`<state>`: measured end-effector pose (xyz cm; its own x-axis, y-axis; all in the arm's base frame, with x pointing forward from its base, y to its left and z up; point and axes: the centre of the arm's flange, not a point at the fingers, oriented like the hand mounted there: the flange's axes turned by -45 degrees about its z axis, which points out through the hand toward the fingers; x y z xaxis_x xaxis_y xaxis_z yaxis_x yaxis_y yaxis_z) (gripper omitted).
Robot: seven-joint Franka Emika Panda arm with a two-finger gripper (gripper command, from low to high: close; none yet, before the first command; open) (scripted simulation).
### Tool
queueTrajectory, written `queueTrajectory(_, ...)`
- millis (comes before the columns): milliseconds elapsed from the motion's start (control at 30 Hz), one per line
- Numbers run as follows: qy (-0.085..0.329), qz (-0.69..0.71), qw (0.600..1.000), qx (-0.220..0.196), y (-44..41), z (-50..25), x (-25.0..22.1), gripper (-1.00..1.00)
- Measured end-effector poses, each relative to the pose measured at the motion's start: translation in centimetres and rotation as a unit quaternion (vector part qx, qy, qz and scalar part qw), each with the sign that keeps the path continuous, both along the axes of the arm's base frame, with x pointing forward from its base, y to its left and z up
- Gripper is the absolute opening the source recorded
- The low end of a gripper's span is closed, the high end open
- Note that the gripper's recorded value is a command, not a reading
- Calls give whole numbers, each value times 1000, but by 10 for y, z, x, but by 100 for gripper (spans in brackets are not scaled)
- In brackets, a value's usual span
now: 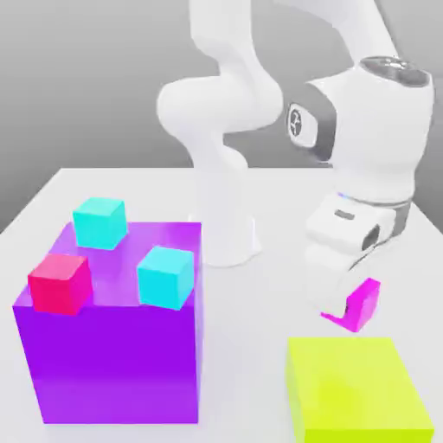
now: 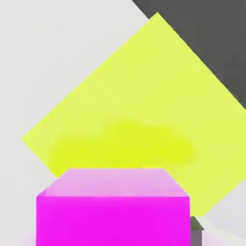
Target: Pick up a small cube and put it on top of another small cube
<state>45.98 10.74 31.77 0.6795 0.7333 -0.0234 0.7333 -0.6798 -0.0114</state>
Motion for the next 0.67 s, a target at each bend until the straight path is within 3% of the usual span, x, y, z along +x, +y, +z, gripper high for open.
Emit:
queueTrajectory(200,-5,2,1000,4,-140,71,31,-100)
queueTrajectory(367,-6,1,1000,6,-263,128,13,-100)
queueTrajectory(533,-11,2,1000,7,-293,85,-2,-100)
queueTrajectory(567,-11,2,1000,6,-294,77,-3,100)
queueTrajectory(667,-11,2,1000,6,-294,77,-3,100)
